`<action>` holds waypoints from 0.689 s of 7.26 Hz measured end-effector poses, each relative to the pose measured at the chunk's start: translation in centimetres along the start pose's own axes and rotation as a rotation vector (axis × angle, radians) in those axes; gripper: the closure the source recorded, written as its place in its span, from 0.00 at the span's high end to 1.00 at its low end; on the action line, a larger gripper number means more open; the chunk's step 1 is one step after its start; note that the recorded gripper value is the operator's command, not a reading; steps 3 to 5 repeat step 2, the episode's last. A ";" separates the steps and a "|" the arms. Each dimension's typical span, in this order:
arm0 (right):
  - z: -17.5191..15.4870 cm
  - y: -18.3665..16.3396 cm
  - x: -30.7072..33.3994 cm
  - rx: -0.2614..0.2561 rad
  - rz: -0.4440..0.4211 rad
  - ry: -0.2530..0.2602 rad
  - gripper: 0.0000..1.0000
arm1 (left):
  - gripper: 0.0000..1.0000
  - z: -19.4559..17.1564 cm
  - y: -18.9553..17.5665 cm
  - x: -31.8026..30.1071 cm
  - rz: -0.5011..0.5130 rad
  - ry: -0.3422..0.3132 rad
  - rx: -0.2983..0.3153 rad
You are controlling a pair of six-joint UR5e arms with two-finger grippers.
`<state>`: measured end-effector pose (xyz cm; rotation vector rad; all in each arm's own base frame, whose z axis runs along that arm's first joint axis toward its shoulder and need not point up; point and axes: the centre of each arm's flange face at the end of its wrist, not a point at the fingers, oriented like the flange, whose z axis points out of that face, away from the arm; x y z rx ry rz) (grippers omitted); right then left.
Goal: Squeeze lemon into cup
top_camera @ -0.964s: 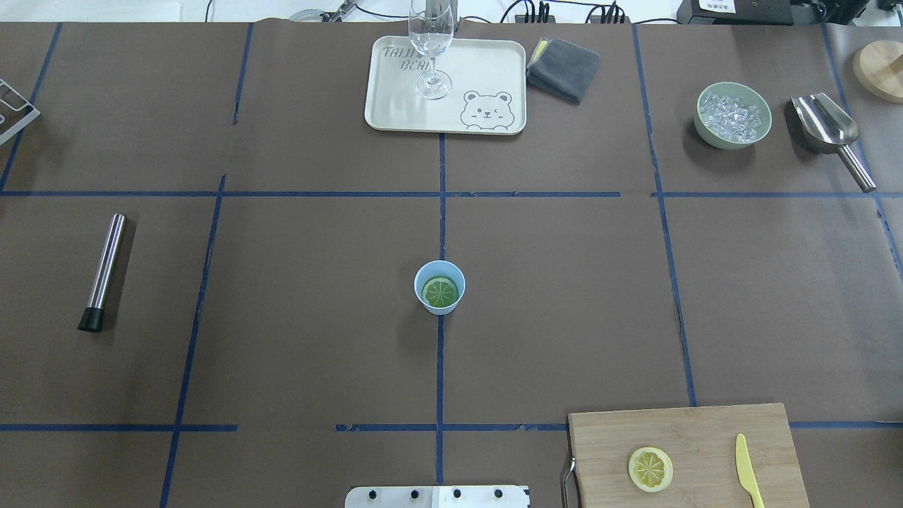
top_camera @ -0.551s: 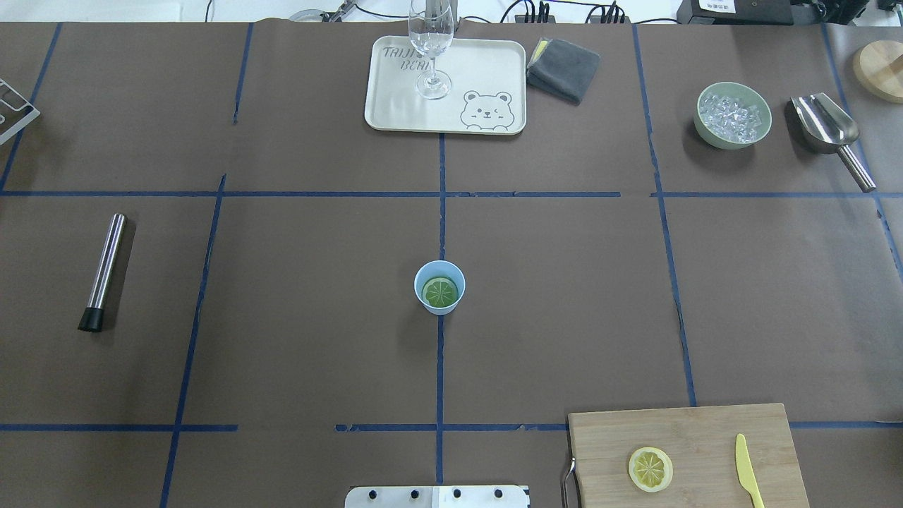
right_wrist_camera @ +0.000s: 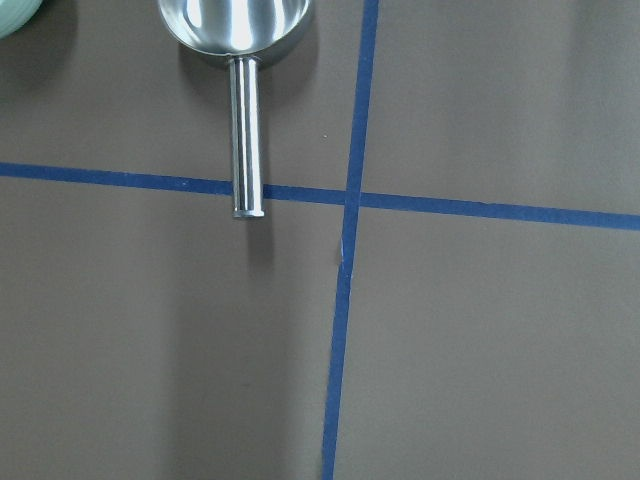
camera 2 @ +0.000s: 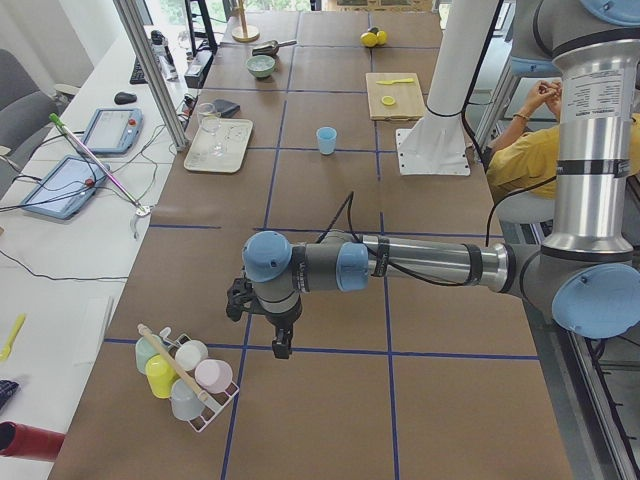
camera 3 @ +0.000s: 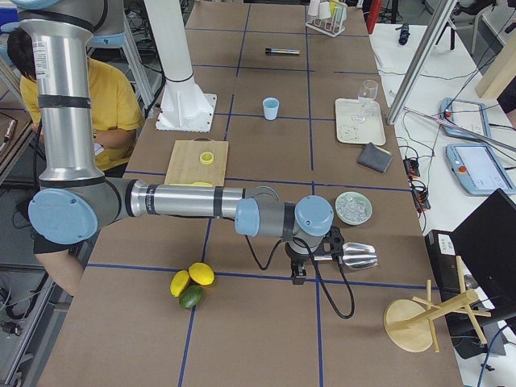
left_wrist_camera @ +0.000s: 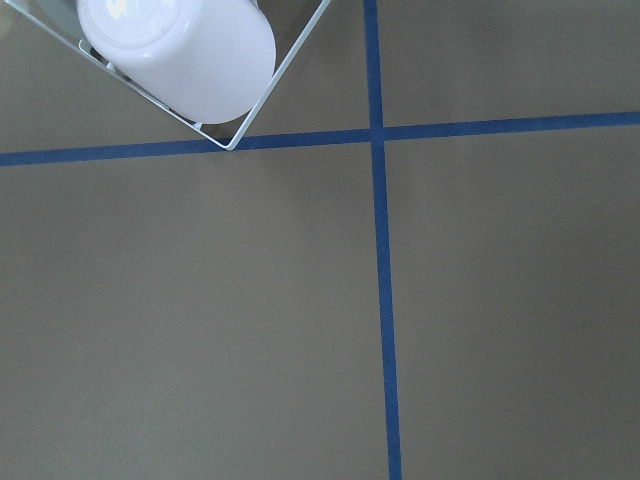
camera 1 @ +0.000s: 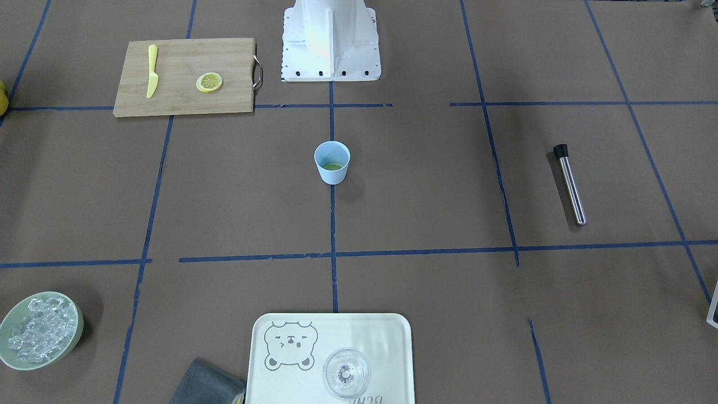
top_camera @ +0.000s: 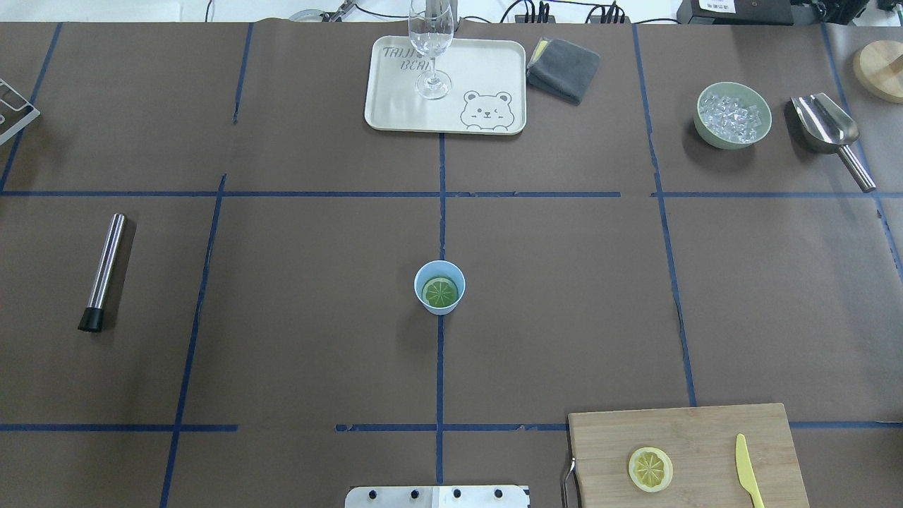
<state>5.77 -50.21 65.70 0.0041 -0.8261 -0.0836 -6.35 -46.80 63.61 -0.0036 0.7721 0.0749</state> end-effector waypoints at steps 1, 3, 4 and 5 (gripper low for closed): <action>0.0 0.0 0.0 0.000 0.000 0.000 1.00 | 1.00 0.0 0.0 0.0 0.001 0.000 0.001; 0.1 0.0 0.1 -0.001 0.001 0.000 1.00 | 1.00 0.0 -0.1 0.0 0.001 0.000 0.001; 0.1 0.0 0.1 -0.001 0.001 0.000 1.00 | 1.00 0.0 -0.1 0.0 0.001 0.000 0.001; 0.1 0.0 0.1 -0.001 0.001 0.000 1.00 | 1.00 0.0 -0.1 0.0 0.001 0.000 0.001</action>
